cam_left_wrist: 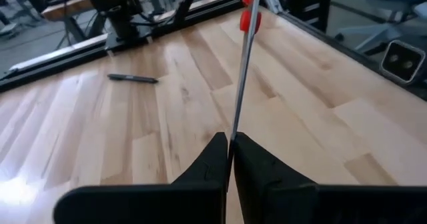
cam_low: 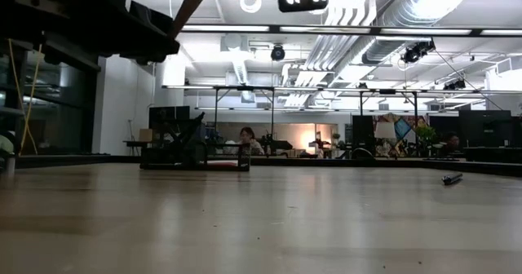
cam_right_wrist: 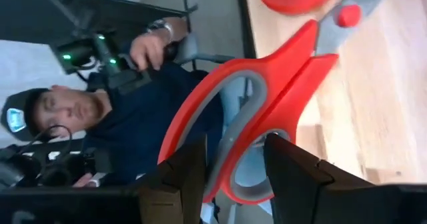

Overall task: Pick and place office supplies into organizer
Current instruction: Put the red scissors into the desk organizer

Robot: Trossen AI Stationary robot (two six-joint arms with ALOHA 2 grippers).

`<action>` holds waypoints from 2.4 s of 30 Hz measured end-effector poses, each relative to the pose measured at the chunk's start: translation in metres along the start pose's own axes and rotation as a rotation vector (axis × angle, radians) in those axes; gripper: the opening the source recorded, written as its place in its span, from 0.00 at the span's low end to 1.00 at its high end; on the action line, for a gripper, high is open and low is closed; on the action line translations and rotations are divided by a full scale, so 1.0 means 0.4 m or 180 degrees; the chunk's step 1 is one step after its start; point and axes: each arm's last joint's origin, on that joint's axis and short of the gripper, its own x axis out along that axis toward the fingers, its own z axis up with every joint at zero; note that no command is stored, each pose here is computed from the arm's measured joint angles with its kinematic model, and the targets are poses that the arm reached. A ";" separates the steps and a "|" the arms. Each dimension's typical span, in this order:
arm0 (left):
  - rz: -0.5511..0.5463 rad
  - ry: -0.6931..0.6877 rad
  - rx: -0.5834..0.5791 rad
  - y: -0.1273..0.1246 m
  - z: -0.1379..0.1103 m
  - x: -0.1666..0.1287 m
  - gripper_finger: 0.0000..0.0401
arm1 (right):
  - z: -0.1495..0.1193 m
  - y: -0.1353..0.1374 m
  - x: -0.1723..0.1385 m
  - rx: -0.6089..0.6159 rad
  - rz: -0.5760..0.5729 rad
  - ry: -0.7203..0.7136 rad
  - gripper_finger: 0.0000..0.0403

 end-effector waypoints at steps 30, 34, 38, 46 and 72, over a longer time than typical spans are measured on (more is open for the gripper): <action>-0.0169 0.0100 -0.0061 -0.009 -0.010 -0.001 0.00 | 0.052 -0.053 -0.065 -0.0209 -0.0021 -0.0201 0.59; -0.0098 0.0126 -0.0043 -0.007 -0.011 -0.001 0.00 | 0.055 -0.058 -0.073 -0.0189 0.0049 -0.0157 0.57; -0.0119 0.0150 -0.0040 -0.008 -0.014 -0.001 0.00 | 0.065 -0.068 -0.086 -0.0274 0.0021 -0.0224 0.55; -0.0188 -0.0058 -0.0207 -0.009 0.002 -0.001 0.00 | 0.074 -0.109 -0.129 -0.0714 -0.0401 -0.0324 0.51; -0.0079 0.0084 -0.0404 -0.007 -0.009 -0.001 0.00 | -0.287 -0.282 0.145 -0.0448 -0.2920 0.0073 0.41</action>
